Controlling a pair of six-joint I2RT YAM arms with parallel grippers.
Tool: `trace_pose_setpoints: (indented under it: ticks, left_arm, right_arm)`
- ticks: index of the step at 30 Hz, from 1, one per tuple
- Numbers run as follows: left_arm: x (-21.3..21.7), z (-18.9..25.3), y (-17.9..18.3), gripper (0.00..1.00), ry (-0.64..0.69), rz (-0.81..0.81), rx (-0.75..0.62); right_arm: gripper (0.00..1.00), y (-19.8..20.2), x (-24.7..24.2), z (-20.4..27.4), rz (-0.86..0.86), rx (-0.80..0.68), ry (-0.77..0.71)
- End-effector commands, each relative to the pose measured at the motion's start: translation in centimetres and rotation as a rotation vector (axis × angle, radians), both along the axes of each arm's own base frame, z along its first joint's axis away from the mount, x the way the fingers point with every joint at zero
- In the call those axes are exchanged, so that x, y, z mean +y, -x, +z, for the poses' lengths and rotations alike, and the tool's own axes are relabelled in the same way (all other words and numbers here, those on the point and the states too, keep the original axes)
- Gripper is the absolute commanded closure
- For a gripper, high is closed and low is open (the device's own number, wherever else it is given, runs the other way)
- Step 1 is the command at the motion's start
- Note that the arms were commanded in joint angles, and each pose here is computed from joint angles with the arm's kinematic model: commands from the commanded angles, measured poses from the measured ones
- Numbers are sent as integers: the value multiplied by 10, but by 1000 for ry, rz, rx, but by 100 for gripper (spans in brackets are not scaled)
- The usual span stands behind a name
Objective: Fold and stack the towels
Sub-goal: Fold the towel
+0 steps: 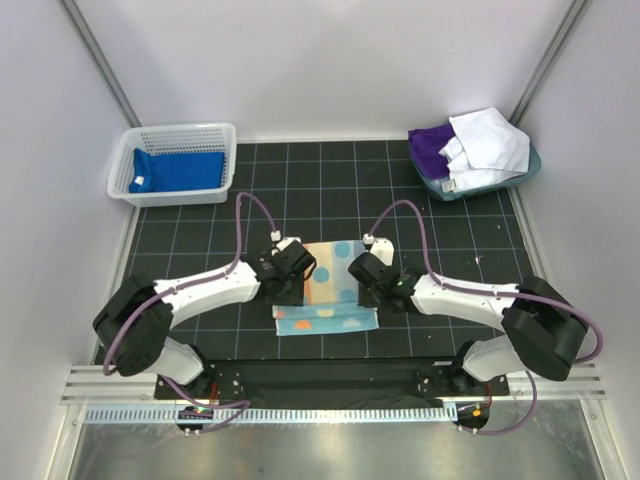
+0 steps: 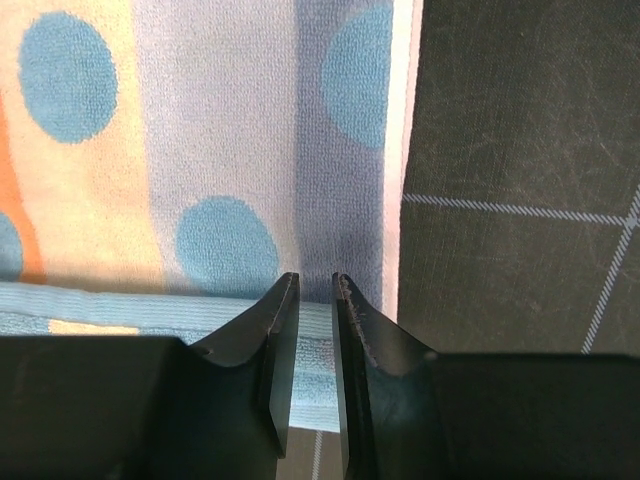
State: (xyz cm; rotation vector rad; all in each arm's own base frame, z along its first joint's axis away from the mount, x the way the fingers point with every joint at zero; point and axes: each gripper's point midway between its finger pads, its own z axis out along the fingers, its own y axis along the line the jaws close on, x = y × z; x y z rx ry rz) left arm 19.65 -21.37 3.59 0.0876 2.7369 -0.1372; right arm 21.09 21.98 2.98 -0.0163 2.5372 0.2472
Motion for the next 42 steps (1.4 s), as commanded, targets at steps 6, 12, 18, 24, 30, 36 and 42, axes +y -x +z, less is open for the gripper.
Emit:
trace_pose_setpoints:
  ticks: [6,12,18,24,30,36,42]
  left_arm:
    - [-14,16,14,56,133,-31,15]
    - [-15,19,27,56,172,-46,37]
    - [-12,30,38,56,220,-50,44]
    - [-10,44,41,55,251,-43,23]
    - [-7,46,20,55,194,12,-41]
    - [5,38,-11,53,96,87,-90]
    - [17,35,-34,48,57,120,-105]
  right_arm:
    - [73,11,1,13,-8,-15,-80]
    - [73,25,-7,11,-6,8,-106]
    - [73,40,-14,16,-12,19,-156]
    - [72,37,-19,45,-19,-46,-188]
    - [71,24,-2,48,2,-60,-183]
    - [71,19,18,20,29,-11,-182]
    - [71,11,10,15,7,-25,-112]
